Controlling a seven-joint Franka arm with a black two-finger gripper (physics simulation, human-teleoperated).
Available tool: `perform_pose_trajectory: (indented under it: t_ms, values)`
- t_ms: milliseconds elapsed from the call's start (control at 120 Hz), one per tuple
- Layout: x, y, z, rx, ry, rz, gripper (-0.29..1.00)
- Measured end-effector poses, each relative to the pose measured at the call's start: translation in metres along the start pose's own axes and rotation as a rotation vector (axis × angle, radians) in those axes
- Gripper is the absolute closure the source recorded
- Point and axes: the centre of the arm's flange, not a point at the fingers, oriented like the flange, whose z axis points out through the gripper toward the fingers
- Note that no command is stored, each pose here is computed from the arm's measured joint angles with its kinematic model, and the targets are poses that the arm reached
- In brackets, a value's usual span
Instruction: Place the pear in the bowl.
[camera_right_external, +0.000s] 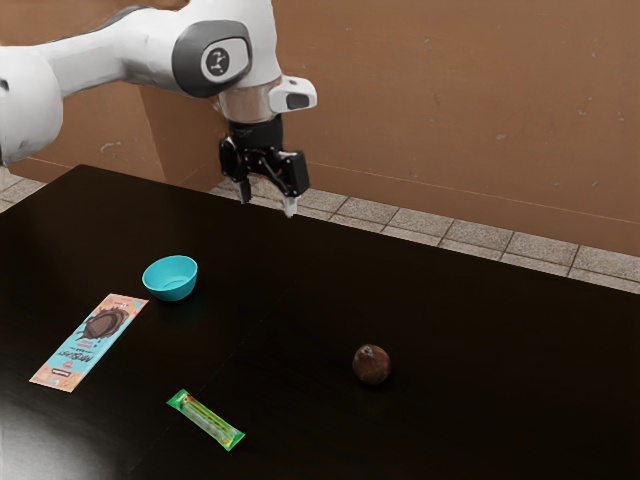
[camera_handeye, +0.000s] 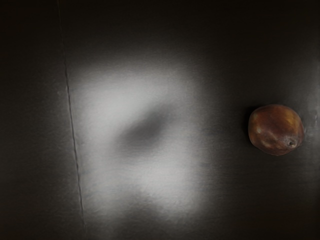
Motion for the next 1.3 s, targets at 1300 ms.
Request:
perform_pose_trajectory:
  t_ms: [1300]
  values:
    - [0.024,0.131,0.265,-0.100,0.009,0.069,0.00]
